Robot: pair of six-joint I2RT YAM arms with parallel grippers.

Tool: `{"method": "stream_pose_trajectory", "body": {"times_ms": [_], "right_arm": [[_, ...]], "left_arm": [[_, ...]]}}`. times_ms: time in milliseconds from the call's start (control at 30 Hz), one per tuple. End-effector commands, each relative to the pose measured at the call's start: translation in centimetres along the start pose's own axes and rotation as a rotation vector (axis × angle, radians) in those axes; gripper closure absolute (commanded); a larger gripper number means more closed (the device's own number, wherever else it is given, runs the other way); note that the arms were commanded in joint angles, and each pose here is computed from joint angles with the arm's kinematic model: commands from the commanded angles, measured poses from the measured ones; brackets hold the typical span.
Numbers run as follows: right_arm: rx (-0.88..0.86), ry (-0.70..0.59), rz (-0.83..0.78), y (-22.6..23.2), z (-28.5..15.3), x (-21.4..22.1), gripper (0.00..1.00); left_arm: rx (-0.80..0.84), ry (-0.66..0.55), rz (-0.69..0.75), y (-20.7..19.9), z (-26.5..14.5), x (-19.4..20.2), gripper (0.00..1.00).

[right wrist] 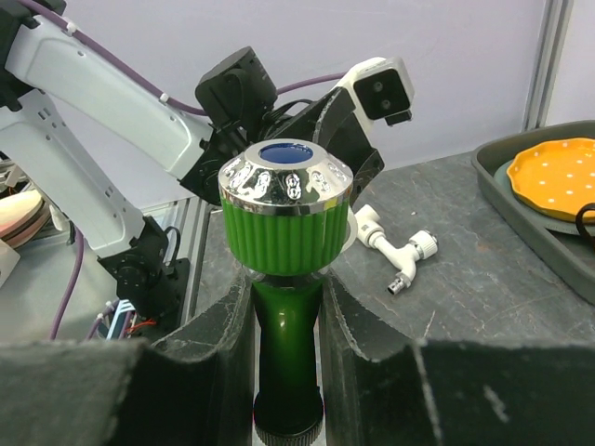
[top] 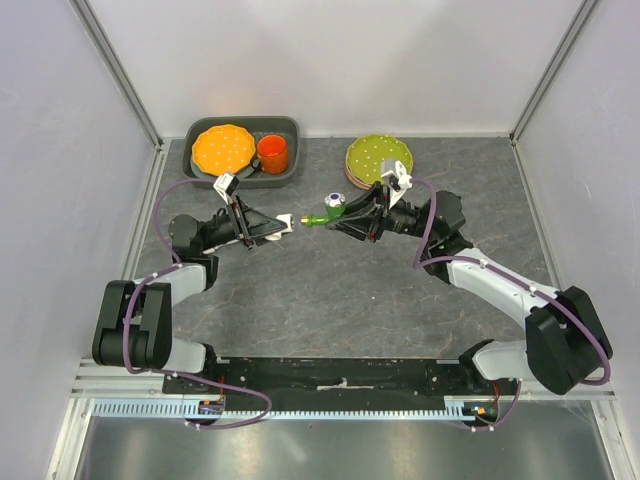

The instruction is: Install the water faucets

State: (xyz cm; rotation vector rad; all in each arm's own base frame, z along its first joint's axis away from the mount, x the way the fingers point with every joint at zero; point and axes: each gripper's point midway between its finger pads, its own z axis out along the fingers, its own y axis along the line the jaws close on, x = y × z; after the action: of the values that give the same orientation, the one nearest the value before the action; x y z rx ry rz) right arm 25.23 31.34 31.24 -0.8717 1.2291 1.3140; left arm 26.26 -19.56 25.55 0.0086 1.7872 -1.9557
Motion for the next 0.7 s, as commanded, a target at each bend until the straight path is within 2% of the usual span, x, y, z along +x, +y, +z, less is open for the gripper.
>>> {"method": "stream_pose_trajectory", "body": {"times_ms": [0, 667], "right_arm": [[-0.061, -0.036, -0.069, 1.0, 0.2, -1.6, 1.00], [-0.090, -0.023, -0.031, 1.2, 1.6, 0.2, 1.00]], "left_arm": [[0.161, 0.027, 0.354, -4.7, -0.5, 1.2, 0.98], [0.189, 0.074, 0.381, -6.3, -0.4, 2.5, 0.98]]}}
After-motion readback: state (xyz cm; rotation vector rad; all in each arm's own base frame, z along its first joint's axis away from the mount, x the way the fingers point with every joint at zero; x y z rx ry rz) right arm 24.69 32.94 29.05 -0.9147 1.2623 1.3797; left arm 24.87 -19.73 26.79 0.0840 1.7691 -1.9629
